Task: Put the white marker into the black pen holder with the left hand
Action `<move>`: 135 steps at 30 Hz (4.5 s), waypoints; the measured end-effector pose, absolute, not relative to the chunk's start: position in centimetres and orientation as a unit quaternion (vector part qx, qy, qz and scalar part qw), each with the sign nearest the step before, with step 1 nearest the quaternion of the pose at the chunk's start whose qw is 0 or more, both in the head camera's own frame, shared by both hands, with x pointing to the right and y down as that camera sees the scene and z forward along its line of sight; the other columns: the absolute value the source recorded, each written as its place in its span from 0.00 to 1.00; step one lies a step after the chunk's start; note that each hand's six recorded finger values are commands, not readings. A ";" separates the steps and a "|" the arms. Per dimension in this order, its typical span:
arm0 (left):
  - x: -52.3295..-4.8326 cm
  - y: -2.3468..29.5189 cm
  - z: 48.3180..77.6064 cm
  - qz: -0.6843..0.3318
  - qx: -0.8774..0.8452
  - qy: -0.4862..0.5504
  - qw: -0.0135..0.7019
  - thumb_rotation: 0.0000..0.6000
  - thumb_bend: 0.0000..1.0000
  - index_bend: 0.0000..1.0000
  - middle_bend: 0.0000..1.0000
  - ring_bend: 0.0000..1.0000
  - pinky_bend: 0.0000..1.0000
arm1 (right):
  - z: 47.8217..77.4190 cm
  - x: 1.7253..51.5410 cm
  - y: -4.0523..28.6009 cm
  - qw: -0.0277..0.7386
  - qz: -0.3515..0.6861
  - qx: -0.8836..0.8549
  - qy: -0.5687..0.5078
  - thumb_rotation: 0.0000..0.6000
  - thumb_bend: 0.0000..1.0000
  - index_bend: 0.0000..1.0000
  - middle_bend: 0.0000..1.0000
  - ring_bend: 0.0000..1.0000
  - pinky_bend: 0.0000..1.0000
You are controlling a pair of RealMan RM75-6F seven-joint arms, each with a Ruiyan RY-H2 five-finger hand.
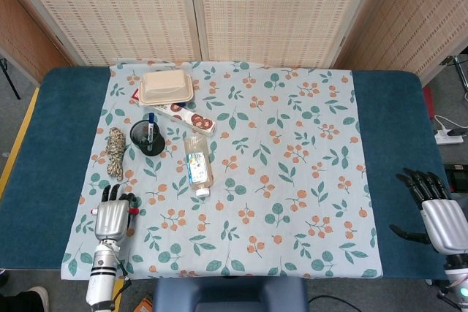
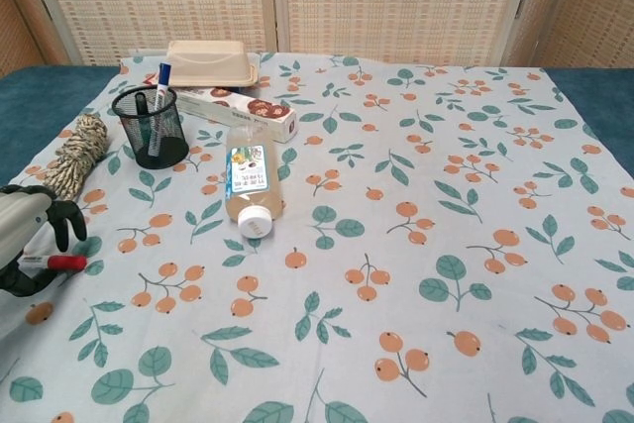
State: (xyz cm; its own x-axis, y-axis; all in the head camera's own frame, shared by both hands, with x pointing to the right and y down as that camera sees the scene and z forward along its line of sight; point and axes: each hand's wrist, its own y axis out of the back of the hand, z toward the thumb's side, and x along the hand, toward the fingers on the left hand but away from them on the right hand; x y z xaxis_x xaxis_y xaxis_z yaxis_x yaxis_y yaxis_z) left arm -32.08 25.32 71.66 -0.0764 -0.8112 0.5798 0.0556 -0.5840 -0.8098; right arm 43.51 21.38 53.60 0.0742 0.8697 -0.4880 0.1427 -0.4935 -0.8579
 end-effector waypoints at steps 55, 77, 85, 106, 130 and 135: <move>-32.1 23.4 69.8 -0.643 -0.566 0.346 0.383 1.00 0.39 0.51 0.55 0.20 0.14 | 53.6 43.6 21.3 0.323 0.558 -0.658 -0.388 1.00 0.00 0.16 0.06 0.05 0.00; -35.6 7.2 57.0 -0.342 -0.738 0.568 0.127 1.00 0.39 0.55 0.57 0.23 0.17 | 52.4 43.8 21.2 0.332 0.536 -0.660 -0.409 1.00 0.00 0.16 0.06 0.05 0.00; -34.1 1.6 59.0 -0.261 -0.791 0.551 -0.056 1.00 0.39 0.56 0.58 0.23 0.17 | 52.7 43.8 21.1 0.341 0.552 -0.646 -0.403 1.00 0.00 0.16 0.06 0.05 0.00; -36.0 -3.4 69.3 -0.295 -0.778 0.542 -0.120 1.00 0.41 0.57 0.59 0.23 0.16 | 53.2 43.1 21.3 0.350 0.568 -0.634 -0.391 1.00 0.00 0.17 0.06 0.05 0.00; -35.2 -2.9 69.1 -0.253 -0.821 0.499 -0.115 1.00 0.40 0.02 0.00 0.00 0.07 | 53.3 43.2 21.3 0.344 0.566 -0.637 -0.394 1.00 0.00 0.17 0.06 0.05 0.00; -35.4 -3.1 66.7 -0.256 -0.836 0.484 -0.029 1.00 0.40 0.07 0.05 0.00 0.08 | 53.2 42.9 21.3 0.343 0.558 -0.646 -0.392 1.00 0.00 0.17 0.06 0.05 0.00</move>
